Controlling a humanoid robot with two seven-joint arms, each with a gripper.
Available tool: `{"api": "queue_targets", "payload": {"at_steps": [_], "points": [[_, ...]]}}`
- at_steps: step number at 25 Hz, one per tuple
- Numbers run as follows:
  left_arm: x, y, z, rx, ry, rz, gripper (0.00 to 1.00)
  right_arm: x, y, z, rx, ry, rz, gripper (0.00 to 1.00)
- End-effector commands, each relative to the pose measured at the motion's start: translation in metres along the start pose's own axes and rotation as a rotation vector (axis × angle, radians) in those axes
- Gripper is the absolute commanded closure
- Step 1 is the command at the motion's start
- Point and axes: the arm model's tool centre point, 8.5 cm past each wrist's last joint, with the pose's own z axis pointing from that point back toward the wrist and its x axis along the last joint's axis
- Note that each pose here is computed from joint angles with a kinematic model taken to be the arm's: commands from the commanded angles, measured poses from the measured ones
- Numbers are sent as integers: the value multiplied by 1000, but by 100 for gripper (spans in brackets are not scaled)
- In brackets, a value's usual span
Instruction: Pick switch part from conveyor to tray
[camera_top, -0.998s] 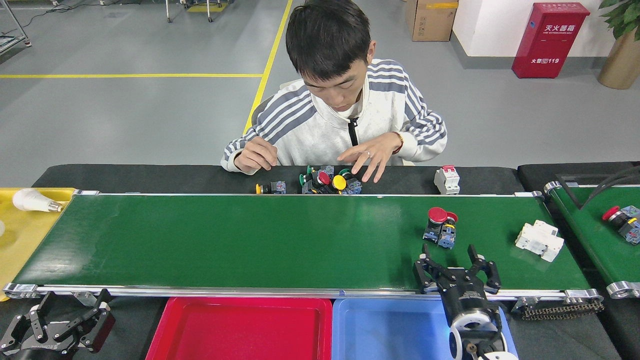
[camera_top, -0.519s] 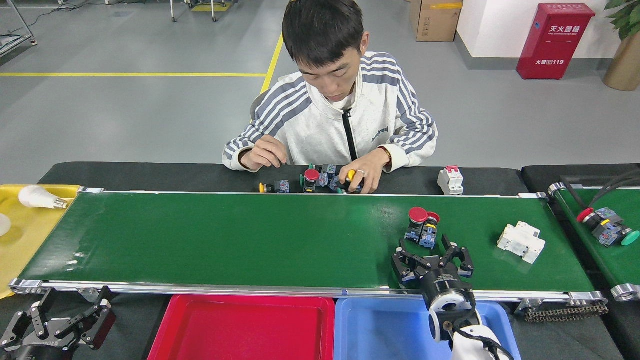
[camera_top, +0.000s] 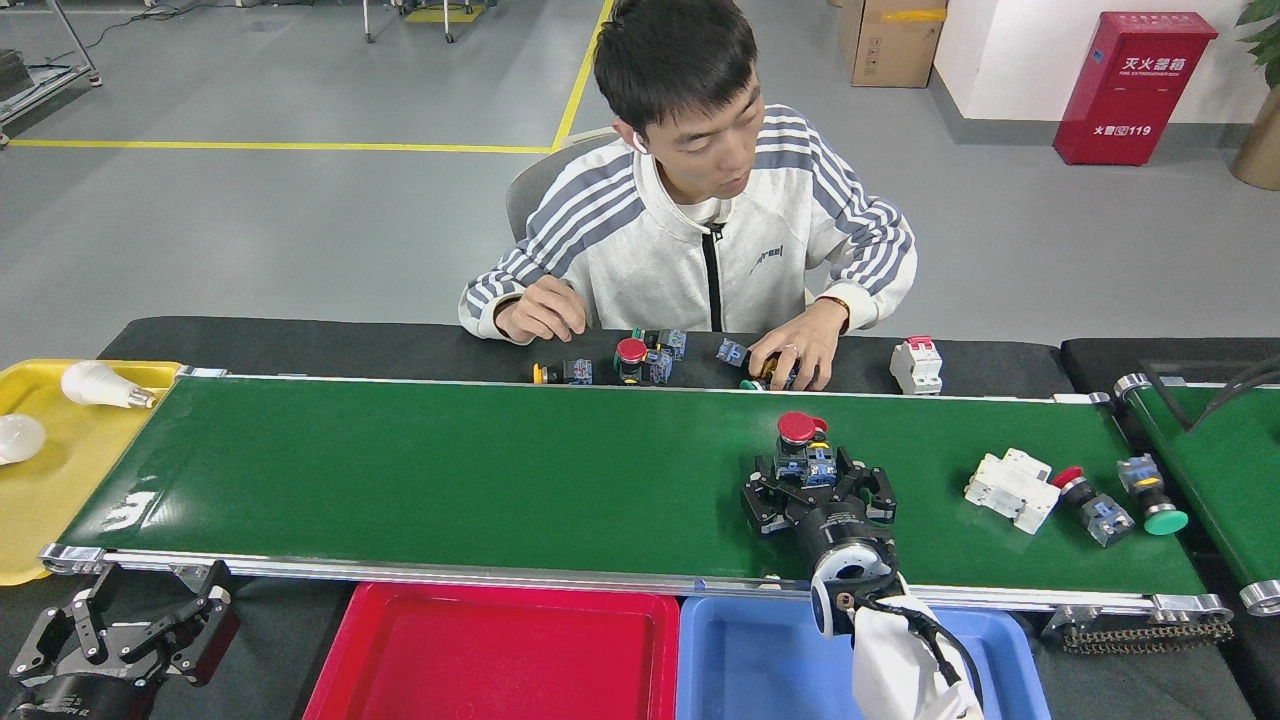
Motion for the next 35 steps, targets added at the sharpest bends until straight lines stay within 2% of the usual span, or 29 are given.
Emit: {"api": "queue_targets", "payload": {"at_steps": [1,2,3,5,7,9,13,14,15,16,17,18,21,23,25,27,29,31,32,34,35], "points": [[-2,11,-5,27,-2,-19,0,9,-16,-4,-36,-30,5,54],[1,11,-6,26,-10,-19,0,12,-16,-4,-36,-41,18,73],[2,11,-6,27,-13,-19,0,15,-17,-4,-40,-52,31,85],[2,13,-7,31,-15,-22,0,18,-19,-4,-47,-60,36,93],[-1,13,-6,31,-7,-22,0,23,-23,-2,-62,-87,41,98],[-2,10,-5,25,-1,-18,0,36,-35,5,-118,-163,46,98],[-12,12,-2,24,13,-26,0,82,-22,61,-183,-445,75,98],[-12,12,-2,26,14,-23,0,91,-17,79,-194,-518,95,90],[-11,12,-2,28,14,-22,0,102,-10,94,-197,-589,117,73],[-11,12,-2,28,14,-20,0,118,-6,107,-197,-652,125,53],[-12,12,-1,29,13,-21,0,137,2,120,-189,-710,138,18],[-12,13,0,29,13,-24,0,149,7,128,-183,-750,148,2],[-14,13,0,30,14,-24,0,156,7,133,-186,-774,149,1],[-14,13,1,26,11,-30,0,155,-3,138,-218,-776,135,1],[-14,14,2,27,-3,-36,0,136,-5,138,-229,-724,117,1],[-13,14,2,28,-7,-37,0,96,0,142,-237,-549,29,2],[-13,13,3,26,-7,-37,0,52,7,161,-302,-399,-40,2],[-18,14,5,25,3,-41,0,-5,15,191,-372,-198,-88,2],[-23,14,8,26,19,-39,0,-26,31,207,-352,-103,-108,2],[-32,11,14,19,47,-35,0,-47,42,215,-331,34,-149,2],[-35,10,15,17,55,-34,0,-61,44,216,-322,108,-147,2]]}}
